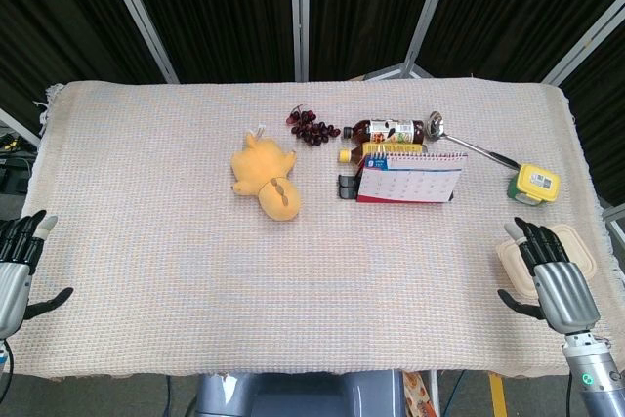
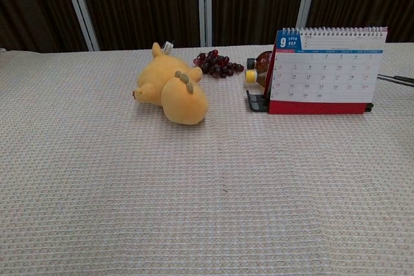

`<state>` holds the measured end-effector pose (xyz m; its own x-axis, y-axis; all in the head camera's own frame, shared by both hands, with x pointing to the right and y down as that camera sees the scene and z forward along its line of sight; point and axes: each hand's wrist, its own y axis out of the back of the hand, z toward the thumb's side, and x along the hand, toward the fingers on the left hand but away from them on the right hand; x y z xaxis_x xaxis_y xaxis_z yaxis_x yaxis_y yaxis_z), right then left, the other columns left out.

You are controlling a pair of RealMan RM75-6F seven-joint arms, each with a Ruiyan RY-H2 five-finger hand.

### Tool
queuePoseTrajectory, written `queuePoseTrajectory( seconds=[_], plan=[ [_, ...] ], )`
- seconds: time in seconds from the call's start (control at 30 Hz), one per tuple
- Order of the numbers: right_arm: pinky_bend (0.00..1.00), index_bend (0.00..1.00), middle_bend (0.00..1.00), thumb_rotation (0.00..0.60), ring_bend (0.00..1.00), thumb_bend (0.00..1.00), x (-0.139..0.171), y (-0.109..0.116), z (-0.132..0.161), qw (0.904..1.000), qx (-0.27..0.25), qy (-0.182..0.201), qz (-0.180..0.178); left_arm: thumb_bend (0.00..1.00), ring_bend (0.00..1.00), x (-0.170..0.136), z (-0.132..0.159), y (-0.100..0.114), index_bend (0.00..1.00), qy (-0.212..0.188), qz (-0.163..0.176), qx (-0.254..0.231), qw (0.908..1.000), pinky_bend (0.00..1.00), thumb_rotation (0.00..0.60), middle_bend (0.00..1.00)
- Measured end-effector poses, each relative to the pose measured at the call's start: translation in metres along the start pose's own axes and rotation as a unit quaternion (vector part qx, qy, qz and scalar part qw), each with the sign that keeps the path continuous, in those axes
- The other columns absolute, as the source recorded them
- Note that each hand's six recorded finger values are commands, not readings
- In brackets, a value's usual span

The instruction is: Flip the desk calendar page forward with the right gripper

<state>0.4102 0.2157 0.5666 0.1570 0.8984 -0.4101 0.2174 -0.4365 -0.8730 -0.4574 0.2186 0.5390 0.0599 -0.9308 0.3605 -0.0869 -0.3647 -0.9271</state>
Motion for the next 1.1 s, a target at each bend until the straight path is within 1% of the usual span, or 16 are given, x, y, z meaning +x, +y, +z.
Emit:
queuePoseTrajectory(
  seconds=[0.3,0.37,0.4,0.47,0.5,0.53,0.6,0.67,0.7,0.73,0.8,0.9,0.93,1.0,1.03,1.1],
  plan=[
    [0.0,0.0,0.0,0.6,0.0,0.14,0.0,0.002,0.001,1.0,-0.005,-0.002,-0.003,0.1,0.0,0.0,0.0,0.001,0.0,0.001,0.001,-0.001,1.0,0.0,0.6,0.0],
    [0.0,0.0,0.03,0.6,0.01,0.14,-0.002,0.001,0.001,0.9999,-0.014,-0.006,0.0,0.1,0.0,0.0,-0.001,0.001,0.0,0.001,0.003,-0.001,1.0,0.0,0.6,0.0],
    [0.03,0.0,0.1,0.6,0.07,0.14,-0.002,0.0,0.001,0.9998,-0.02,-0.007,0.001,0.1,0.0,0.0,-0.001,0.002,0.0,0.001,0.003,-0.002,1.0,0.0,0.6,0.0],
    [0.2,0.0,0.32,0.6,0.27,0.14,-0.005,-0.001,0.002,0.9992,-0.036,-0.015,0.004,0.1,0.0,0.001,-0.001,0.002,0.0,0.001,0.004,-0.002,1.0,0.0,0.6,0.0],
    [0.35,0.0,0.47,0.6,0.44,0.15,-0.007,-0.002,0.002,0.9988,-0.045,-0.019,0.005,0.1,0.0,0.001,-0.001,0.002,0.0,0.001,0.003,-0.003,1.0,0.0,0.6,0.0],
    [0.44,0.0,0.55,0.6,0.53,0.16,-0.009,-0.002,0.003,0.9977,-0.061,-0.028,0.005,0.1,0.0,0.001,-0.001,0.002,0.0,0.001,0.003,-0.003,1.0,0.0,0.6,0.0],
    [0.54,0.01,0.67,0.6,0.65,0.18,-0.014,-0.004,0.007,0.9943,-0.098,-0.041,0.007,0.1,0.0,0.001,-0.001,0.002,0.0,0.001,0.002,-0.005,1.0,0.0,0.6,0.0],
    [0.58,0.01,0.74,0.6,0.71,0.2,-0.02,-0.008,0.014,0.9862,-0.156,-0.054,0.017,0.1,0.0,0.002,-0.002,0.003,0.0,0.001,0.004,-0.005,1.0,0.0,0.6,0.0],
    [0.59,0.0,0.76,0.6,0.73,0.22,-0.023,-0.01,0.017,0.981,-0.183,-0.059,0.024,0.1,0.0,0.002,-0.002,0.003,0.0,0.001,0.005,-0.006,1.0,0.0,0.6,0.0],
    [0.59,0.0,0.76,0.6,0.73,0.22,-0.028,-0.014,0.022,0.9725,-0.221,-0.065,0.037,0.1,0.0,0.002,-0.002,0.003,0.0,0.001,0.005,-0.006,1.0,0.0,0.6,0.0],
    [0.59,0.0,0.76,0.6,0.73,0.23,-0.035,-0.021,0.029,0.9572,-0.272,-0.076,0.06,0.1,0.0,0.002,-0.002,0.003,0.0,0.001,0.005,-0.008,1.0,0.0,0.6,0.0],
    [0.59,0.0,0.75,0.6,0.73,0.24,-0.048,-0.035,0.039,0.9272,-0.346,-0.098,0.104,0.1,0.0,0.002,-0.004,0.004,0.0,0.002,0.006,-0.01,0.9999,0.0,0.6,0.0],
    [0.59,0.0,0.75,0.6,0.73,0.24,-0.054,-0.041,0.043,0.9135,-0.373,-0.108,0.121,0.1,0.0,0.002,-0.004,0.005,0.0,0.002,0.007,-0.011,0.9999,0.0,0.6,0.0],
    [0.59,0.0,0.74,0.6,0.73,0.24,-0.062,-0.05,0.049,0.8921,-0.41,-0.124,0.144,0.1,0.0,0.001,-0.005,0.007,0.0,0.003,0.01,-0.012,0.9999,0.0,0.6,0.0],
    [0.59,0.0,0.74,0.6,0.72,0.25,-0.067,-0.056,0.052,0.8784,-0.431,-0.134,0.157,0.1,0.0,0.0,-0.005,0.008,0.0,0.003,0.012,-0.013,0.9998,0.0,0.6,0.0],
    [0.59,0.0,0.74,0.6,0.72,0.25,-0.075,-0.064,0.055,0.8606,-0.457,-0.149,0.168,0.1,0.0,0.0,-0.005,0.009,0.0,0.002,0.014,-0.015,0.9998,0.0,0.6,0.0]
  ],
)
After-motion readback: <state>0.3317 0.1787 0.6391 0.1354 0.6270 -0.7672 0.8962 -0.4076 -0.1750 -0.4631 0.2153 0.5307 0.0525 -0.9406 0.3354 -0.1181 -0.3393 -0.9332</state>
